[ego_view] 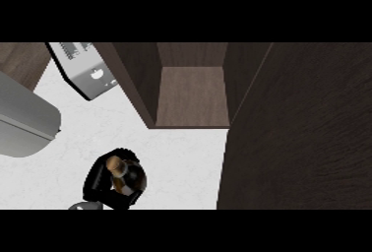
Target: Pick up the wine, place it into the cabinet and close the cabinet
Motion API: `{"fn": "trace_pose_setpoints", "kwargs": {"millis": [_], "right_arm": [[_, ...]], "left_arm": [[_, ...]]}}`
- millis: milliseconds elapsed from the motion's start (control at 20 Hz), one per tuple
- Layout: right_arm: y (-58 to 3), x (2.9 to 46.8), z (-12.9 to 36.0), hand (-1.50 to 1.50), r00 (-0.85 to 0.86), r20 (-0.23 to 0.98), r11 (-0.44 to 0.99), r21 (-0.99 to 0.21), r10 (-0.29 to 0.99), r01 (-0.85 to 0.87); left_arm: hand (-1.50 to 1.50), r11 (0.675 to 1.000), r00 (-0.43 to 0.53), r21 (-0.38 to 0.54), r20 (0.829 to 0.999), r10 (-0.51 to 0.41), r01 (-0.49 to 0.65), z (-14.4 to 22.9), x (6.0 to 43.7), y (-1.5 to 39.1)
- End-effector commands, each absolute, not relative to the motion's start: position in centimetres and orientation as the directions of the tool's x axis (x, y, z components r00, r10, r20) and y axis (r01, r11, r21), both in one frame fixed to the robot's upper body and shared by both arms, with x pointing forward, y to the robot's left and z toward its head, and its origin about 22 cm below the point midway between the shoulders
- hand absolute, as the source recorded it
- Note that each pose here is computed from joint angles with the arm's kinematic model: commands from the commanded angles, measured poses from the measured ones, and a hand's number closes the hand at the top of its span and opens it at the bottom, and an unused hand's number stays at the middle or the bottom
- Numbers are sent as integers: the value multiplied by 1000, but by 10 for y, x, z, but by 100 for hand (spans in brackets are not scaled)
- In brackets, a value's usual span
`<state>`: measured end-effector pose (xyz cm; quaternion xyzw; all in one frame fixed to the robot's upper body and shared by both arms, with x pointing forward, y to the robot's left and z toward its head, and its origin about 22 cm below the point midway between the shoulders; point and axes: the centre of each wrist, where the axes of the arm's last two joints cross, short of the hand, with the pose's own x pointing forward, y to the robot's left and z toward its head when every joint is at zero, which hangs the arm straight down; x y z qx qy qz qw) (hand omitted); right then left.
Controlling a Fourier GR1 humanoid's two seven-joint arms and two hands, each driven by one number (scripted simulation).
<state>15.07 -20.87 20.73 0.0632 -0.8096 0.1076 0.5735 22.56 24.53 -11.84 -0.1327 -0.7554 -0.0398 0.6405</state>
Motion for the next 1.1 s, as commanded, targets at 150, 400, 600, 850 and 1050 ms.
{"fn": "trace_pose_setpoints", "kwargs": {"millis": [150, 400, 600, 850, 1050], "right_arm": [[-217, 130, 210, -150, -366, 930, 963, -98, -1, -252], [-226, 127, 216, -150, -373, 928, 964, -90, -10, -251], [-217, 133, 207, -150, -373, 928, 967, -69, -28, -245], [-220, 122, 217, -150, -351, 936, 962, -83, -14, -261], [-217, 142, 208, -150, -356, 934, 967, -69, -23, -244]], "left_arm": [[150, 992, -182, -109, 976, 120, 70, -105, 226, 310], [150, 999, -293, -43, 955, 44, 10, -84, 238, 327], [150, 1000, -377, -23, 926, 20, -3, -81, 234, 313], [150, 985, -348, -142, 922, 166, 94, -35, 227, 287], [150, 973, -330, -161, 921, 209, 167, 0, 232, 275]]}}
